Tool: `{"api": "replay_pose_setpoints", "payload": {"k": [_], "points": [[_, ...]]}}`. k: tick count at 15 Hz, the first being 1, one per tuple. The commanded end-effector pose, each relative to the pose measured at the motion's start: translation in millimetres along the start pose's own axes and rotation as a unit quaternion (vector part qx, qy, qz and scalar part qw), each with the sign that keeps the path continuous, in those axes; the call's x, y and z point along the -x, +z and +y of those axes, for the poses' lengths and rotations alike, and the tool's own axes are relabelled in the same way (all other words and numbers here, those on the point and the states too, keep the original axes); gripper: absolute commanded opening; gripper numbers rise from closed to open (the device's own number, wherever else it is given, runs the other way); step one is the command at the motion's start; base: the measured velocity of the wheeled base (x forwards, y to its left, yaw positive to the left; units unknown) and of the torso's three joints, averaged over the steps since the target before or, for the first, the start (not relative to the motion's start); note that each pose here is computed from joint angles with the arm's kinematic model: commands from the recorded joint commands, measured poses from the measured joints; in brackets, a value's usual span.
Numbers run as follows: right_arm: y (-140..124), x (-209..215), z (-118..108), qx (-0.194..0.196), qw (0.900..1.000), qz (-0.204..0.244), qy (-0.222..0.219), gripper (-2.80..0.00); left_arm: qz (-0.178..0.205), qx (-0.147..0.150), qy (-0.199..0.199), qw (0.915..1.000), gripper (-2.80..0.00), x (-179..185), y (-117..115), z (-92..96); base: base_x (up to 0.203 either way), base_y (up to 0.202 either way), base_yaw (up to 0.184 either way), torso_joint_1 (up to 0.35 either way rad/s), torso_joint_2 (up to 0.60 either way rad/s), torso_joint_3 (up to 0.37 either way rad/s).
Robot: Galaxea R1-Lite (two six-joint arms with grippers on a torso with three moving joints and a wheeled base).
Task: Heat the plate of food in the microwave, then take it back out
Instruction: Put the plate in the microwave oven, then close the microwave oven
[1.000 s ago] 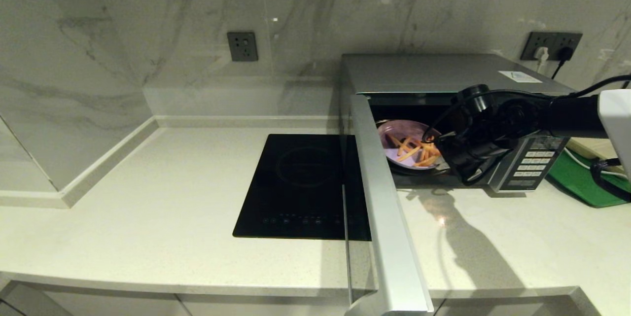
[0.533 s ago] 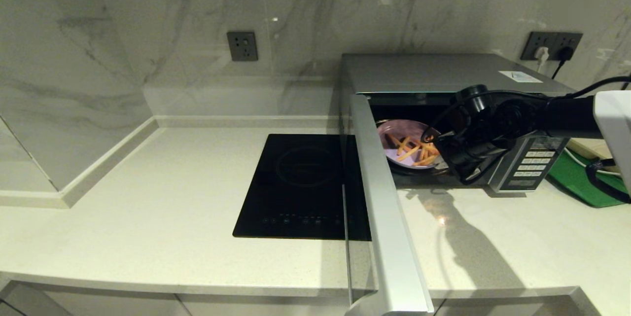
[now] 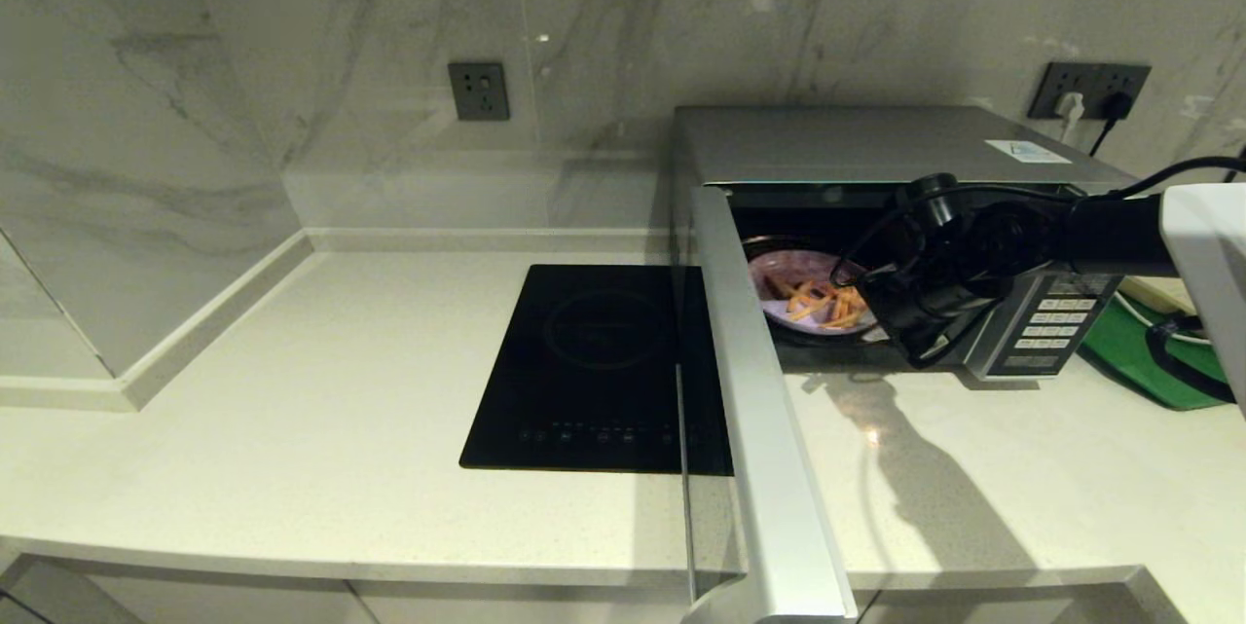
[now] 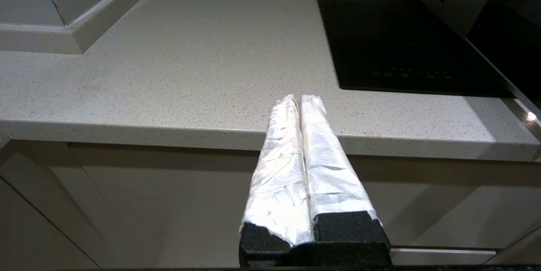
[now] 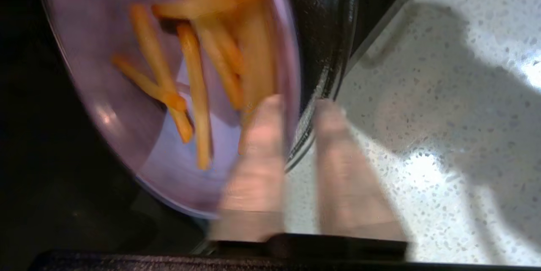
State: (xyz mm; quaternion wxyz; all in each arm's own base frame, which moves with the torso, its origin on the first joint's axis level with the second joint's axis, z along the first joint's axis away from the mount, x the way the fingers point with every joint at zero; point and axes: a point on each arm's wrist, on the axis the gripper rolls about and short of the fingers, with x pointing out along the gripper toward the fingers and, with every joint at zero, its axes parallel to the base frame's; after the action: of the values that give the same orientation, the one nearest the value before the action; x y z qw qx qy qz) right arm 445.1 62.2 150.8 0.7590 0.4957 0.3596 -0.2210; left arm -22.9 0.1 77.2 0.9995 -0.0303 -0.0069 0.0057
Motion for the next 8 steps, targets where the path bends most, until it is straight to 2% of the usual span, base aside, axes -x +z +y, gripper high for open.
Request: {"api": "replay_pose_setpoints", "payload": {"k": [1,5,8], "points": [[0,2,0,-0.003,1.0,0.0,0.0,0.0,0.0,0.0,0.0,1.0,-2.8,0,0,0.0,0.0,0.0,0.0,0.0,0.0,0.0],[4,23,7,0.006,1.0,-0.006,0.022,0.0,0.0,0.0,0.0,1.0,-2.8,0,0,0.0,0.0,0.0,0.0,0.0,0.0,0.0],[8,57,13,0.009,0.999,-0.012,0.045,0.0,0.0,0.0,0.0,1.0,-2.8,0,0,0.0,0.0,0.0,0.0,0.0,0.0,0.0]]}}
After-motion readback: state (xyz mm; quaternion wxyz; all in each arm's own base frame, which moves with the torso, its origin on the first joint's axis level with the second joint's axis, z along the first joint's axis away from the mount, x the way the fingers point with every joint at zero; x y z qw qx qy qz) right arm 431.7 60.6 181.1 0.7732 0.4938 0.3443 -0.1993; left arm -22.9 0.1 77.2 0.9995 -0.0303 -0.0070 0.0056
